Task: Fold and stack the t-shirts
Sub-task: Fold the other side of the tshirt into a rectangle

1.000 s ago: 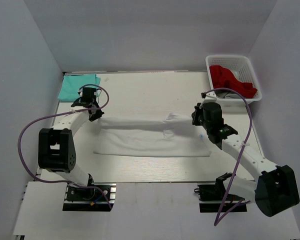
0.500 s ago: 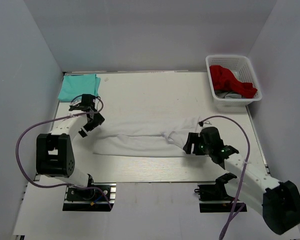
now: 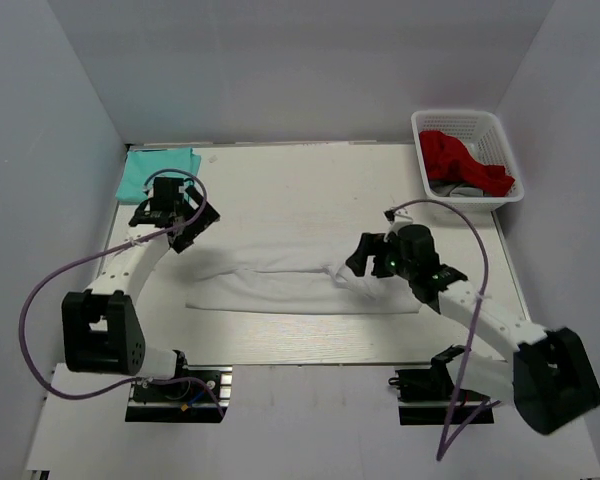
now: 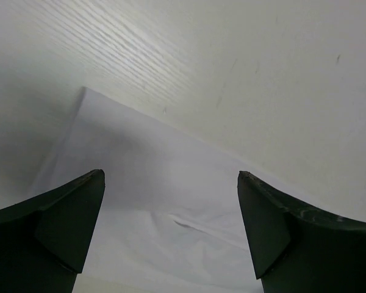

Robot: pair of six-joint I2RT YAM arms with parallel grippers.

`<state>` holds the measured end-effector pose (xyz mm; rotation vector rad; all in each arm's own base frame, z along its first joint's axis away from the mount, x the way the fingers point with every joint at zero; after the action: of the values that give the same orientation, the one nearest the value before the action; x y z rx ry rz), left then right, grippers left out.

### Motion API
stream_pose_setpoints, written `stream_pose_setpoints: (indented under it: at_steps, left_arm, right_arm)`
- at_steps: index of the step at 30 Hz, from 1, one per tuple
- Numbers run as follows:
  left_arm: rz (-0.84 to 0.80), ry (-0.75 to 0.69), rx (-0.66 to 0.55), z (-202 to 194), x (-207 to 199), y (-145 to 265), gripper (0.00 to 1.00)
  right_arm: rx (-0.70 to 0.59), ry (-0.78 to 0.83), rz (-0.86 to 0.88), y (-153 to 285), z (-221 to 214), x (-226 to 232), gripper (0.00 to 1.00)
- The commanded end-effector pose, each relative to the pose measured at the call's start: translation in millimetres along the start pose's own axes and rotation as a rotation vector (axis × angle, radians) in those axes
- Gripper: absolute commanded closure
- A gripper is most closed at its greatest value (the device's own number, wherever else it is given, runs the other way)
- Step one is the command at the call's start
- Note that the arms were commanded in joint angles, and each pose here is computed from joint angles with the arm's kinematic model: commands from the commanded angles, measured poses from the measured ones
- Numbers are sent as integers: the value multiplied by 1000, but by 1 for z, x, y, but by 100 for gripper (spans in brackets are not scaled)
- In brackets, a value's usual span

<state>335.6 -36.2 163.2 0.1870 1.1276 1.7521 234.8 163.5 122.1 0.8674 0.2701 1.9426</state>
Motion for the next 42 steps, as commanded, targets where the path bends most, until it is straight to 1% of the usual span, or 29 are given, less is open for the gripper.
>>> stream_pose_setpoints:
  at_steps: [1, 2, 3, 4, 5, 6, 7, 11, 12, 13, 15, 16, 19, 20, 21, 22, 23, 26, 28, 30, 31, 32, 33, 36, 37, 38, 39, 40, 42]
  left_arm:
    - [-163, -72, 145, -33, -16, -26, 0]
    - [-149, -72, 185, -42, -13, -38, 0]
    - [-121, -72, 222, -51, -6, -43, 0]
    - [-92, -82, 225, -54, -1, -50, 0]
    - [-48, -84, 259, -62, 8, -57, 0]
    - [-12, -86, 280, -67, 15, -59, 0]
    - [27, -90, 281, -69, 22, -61, 0]
    - [126, -103, 293, -80, 44, -64, 0]
    - [176, -113, 266, -77, 52, -65, 0]
    - [214, -110, 266, -76, 61, -64, 0]
    - [251, -118, 243, -70, 64, -66, 0]
    - [263, -121, 235, -67, 65, -65, 0]
    - [273, -112, 227, -66, 65, -65, 0]
    - [273, -112, 227, -66, 65, -65, 0]
    - [266, -110, 219, -63, 62, -65, 0]
    - [273, -112, 227, -64, 64, -64, 0]
    - [273, -112, 227, -64, 64, -64, 0]
    - [269, -111, 207, -58, 61, -62, 0]
    - [258, -108, 192, -52, 56, -62, 0]
    - [259, -108, 177, -48, 55, -59, 0]
    - [254, -117, 180, -50, 52, -59, 0]
    - [249, -116, 173, -48, 51, -57, 0]
    - [248, -116, 172, -48, 51, -57, 0]
    - [235, -113, 170, -47, 48, -54, 0]
    - [234, -122, 171, -48, 50, -55, 0]
    - [234, -122, 171, -48, 50, -55, 0]
    - [234, -122, 171, -48, 50, -55, 0]
    - [240, -124, 178, -50, 51, -55, 0]
    - [240, -124, 178, -50, 51, -55, 0]
  right_arm:
    - [-96, 83, 96, -28, 46, 25, 10]
    - [-41, 69, 75, -41, 37, 19, 10]
    - [-46, 76, 111, -45, 49, 30, 10]
    - [26, 59, 85, -63, 33, 20, 10]
    - [38, 55, 89, -67, 37, 24, 10]
    - [72, 58, 121, -70, 31, 31, 10]
    - [110, 46, 116, -76, 22, 28, 10]
    - [193, 40, 208, -66, -4, 43, 10]
    - [221, 27, 218, -63, -14, 45, 10]
    - [261, 22, 249, -59, -25, 47, 10]
    - [323, -4, 260, -53, -46, 47, 10]
    - [360, -9, 310, -47, -54, 56, 10]
    - [447, 2, 362, -31, -75, 63, 10]
    - [461, 11, 367, -27, -77, 65, 10]
    - [511, 6, 346, -20, -85, 61, 10]
    - [506, 42, 369, -16, -86, 66, 10]
    - [512, 45, 349, -9, -88, 62, 10]
    - [489, 87, 364, 2, -86, 65, 10]
    - [423, 107, 385, 9, -72, 72, 10]
    - [324, 128, 352, 8, -52, 73, 10]
    - [253, 139, 323, 2, -39, 73, 10]
    - [223, 129, 301, 0, -31, 73, 10]
    - [156, 128, 269, -9, -15, 73, 10]
    - [15, 130, 159, -34, 16, 66, 10]
    - [19, 126, 134, -44, 17, 62, 10]
    - [-34, 149, 159, -50, 36, 75, 10]
    - [-25, 156, 152, -56, 37, 75, 10]
    - [39, 152, 115, -75, 22, 65, 10]
    - [49, 139, 123, -87, 28, 73, 10]
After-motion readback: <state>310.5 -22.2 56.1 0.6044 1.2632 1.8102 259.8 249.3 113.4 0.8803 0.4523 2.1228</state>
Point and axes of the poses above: each gripper's point midway between its finger pads, its own y axis back along the fingers, its own x axis along the line the jaws close on, z = x × y, the point moved 3 cm from there along y, back along the fingers, and after that the axes turned 4 degrees about -y, right-handed, at the moved point
